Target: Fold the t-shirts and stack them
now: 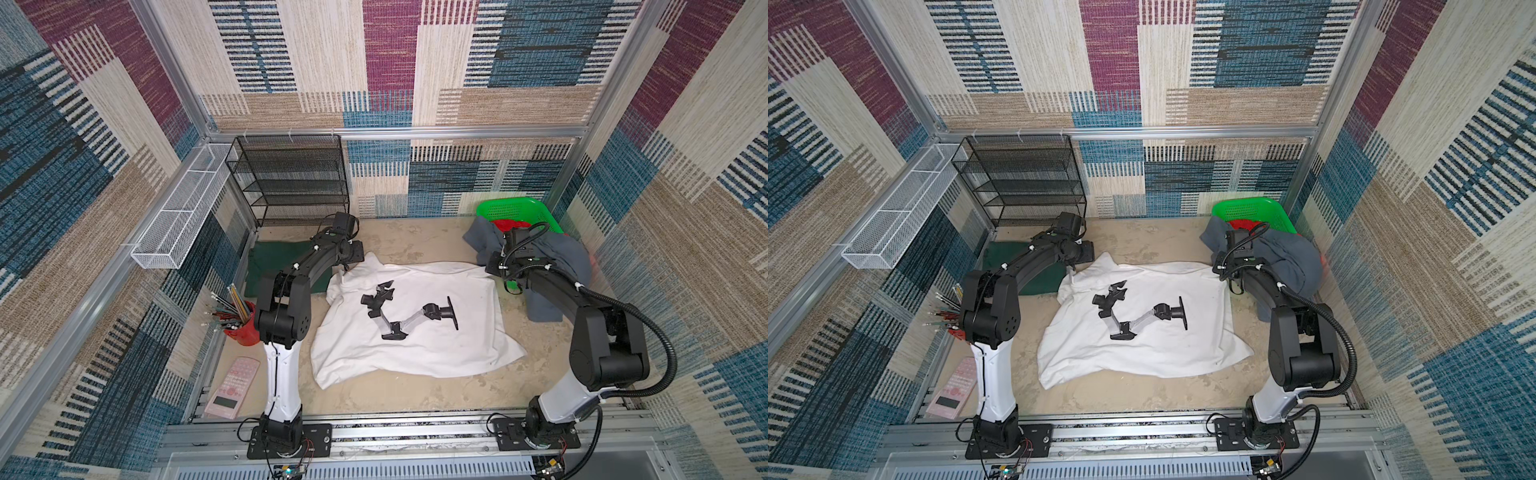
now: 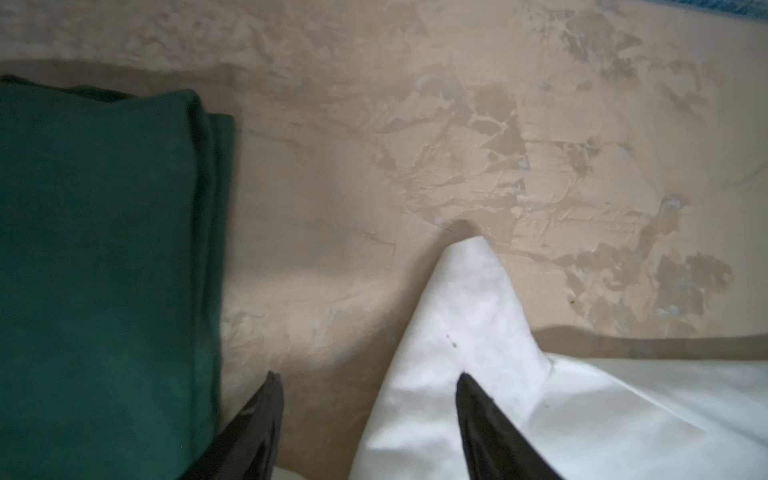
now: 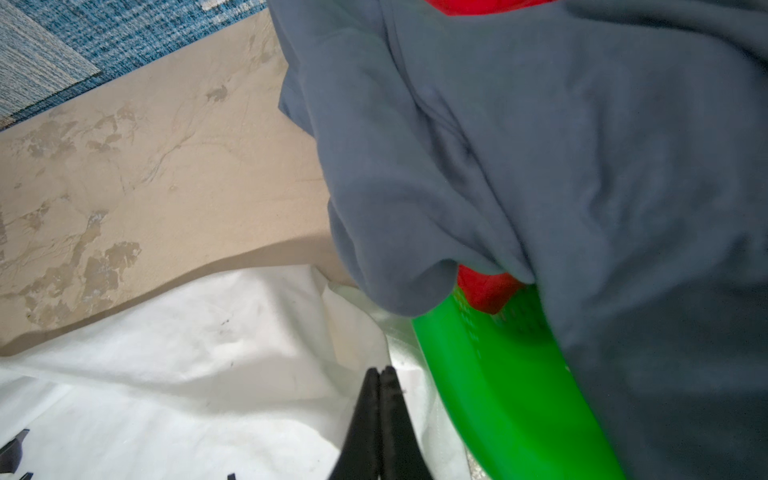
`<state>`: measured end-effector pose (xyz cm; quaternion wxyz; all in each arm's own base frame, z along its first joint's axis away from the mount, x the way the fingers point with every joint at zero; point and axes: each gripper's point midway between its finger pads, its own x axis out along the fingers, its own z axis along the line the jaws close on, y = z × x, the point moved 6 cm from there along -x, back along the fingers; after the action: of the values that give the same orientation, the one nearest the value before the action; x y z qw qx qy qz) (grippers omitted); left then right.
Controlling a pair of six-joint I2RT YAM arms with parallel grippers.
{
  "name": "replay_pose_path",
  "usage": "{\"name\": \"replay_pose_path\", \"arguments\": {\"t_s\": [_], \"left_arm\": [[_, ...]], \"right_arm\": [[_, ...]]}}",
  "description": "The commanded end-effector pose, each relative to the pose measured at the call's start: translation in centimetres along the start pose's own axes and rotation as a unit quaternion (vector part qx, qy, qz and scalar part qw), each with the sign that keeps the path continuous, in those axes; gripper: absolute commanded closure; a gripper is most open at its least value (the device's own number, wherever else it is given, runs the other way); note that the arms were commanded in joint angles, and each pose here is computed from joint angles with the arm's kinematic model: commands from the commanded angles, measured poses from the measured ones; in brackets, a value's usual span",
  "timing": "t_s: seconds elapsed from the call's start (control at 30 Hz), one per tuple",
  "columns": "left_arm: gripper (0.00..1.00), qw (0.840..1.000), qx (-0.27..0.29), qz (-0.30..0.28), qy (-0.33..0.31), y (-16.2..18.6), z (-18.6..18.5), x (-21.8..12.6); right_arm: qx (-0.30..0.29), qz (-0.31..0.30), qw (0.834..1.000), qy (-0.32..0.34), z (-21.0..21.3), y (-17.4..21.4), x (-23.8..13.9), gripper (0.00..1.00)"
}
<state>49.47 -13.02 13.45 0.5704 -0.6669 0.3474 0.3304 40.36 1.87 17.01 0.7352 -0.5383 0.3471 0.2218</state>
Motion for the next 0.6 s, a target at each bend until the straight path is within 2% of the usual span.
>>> {"name": "replay_pose_path", "arguments": {"t_s": [0.0, 0.3, 0.4, 0.47, 0.57], "left_arm": [[0.32, 0.999, 0.037, 0.021, 0.022, 0.8, -1.0, 0.5], [0.34, 0.997, 0.052, 0.055, 0.02, 1.5, -1.3, 4.4], [0.38, 0.996, 0.047, 0.07, 0.009, 1.5, -1.2, 5.0], [0.43, 0.996, 0.047, 0.071, 0.006, 1.3, -1.3, 5.2], [0.55, 0.996, 0.05, 0.066, 0.011, 0.8, -1.5, 5.3]], "right_arm": [[0.008, -0.014, 1.0, -0.022, 0.6, -0.5, -0.2, 1.0], [0.006, -0.013, 0.999, -0.046, 1.3, -0.9, -0.2, 1.0], [0.005, -0.011, 0.999, -0.05, 1.5, -1.0, 0.0, 1.0], [0.005, -0.009, 0.999, -0.051, 1.6, -1.1, 0.2, 1.0], [0.002, -0.012, 0.998, -0.054, 1.8, -1.6, 0.4, 1.0]]}}
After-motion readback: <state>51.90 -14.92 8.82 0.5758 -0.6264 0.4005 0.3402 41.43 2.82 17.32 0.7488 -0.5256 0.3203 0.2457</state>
